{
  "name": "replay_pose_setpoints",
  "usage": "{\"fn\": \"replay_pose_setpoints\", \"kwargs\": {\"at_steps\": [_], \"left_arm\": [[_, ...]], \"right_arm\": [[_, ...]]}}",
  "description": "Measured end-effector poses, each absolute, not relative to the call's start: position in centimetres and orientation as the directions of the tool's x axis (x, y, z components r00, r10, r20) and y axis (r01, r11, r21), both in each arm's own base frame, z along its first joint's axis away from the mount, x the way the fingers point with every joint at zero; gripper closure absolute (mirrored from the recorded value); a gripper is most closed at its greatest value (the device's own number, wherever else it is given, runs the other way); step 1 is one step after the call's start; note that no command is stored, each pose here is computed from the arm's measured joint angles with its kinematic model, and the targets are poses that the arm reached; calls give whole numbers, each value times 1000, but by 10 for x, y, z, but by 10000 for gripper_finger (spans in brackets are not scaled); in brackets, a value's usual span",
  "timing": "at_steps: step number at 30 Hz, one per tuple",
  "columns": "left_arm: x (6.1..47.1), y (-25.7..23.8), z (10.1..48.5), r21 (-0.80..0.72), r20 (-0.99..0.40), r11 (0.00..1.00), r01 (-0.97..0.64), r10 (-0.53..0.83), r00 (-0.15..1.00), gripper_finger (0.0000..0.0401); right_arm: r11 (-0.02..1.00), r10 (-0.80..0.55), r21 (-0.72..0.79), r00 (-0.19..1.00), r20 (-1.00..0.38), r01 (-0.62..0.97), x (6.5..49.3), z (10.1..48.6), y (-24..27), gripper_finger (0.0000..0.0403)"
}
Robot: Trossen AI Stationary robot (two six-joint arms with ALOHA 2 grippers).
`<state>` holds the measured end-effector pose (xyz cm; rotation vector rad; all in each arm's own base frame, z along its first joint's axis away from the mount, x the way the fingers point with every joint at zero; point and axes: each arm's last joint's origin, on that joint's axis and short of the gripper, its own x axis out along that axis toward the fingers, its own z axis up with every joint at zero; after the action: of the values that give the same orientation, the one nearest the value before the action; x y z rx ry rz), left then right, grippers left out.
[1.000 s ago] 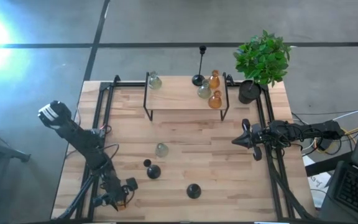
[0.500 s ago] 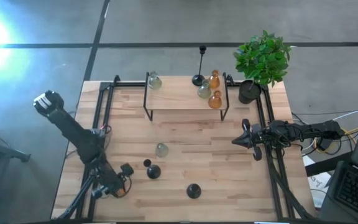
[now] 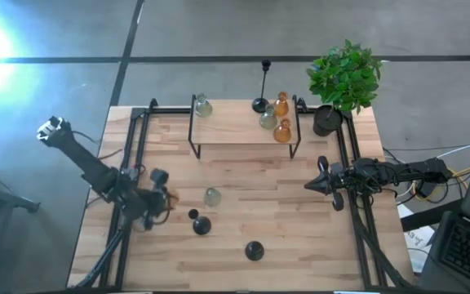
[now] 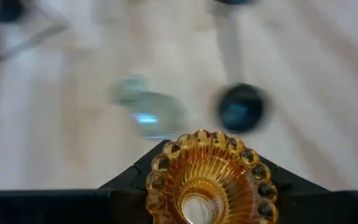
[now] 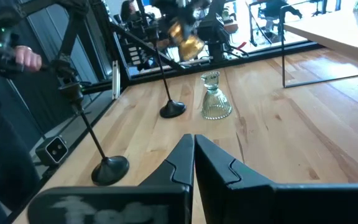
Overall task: Pick & Place candle stick holders
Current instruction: Put the orange candle holder on the shelf
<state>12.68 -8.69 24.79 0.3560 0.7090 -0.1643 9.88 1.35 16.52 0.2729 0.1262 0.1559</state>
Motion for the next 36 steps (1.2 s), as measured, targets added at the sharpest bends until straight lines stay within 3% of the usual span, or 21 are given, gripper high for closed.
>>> {"fn": "replay_pose_setpoints", "kwargs": {"at_steps": [8, 12, 21, 36], "left_arm": [[144, -55, 293, 417, -484, 899, -134, 345, 805, 255], [158, -35, 315, 388, -387, 867, -312, 461, 799, 255], [204, 19, 339, 196, -188, 886, -420, 454, 871, 255], [288, 90, 321, 153, -279, 845, -511, 534, 799, 256]], "right_arm": [[951, 170, 277, 980, -103, -136, 99, 165, 14, 394], [951, 170, 277, 980, -102, -136, 99, 165, 14, 394], [951, 170, 277, 980, -103, -136, 99, 165, 14, 394], [951, 170, 277, 980, -103, -136, 99, 165, 14, 394]]}}
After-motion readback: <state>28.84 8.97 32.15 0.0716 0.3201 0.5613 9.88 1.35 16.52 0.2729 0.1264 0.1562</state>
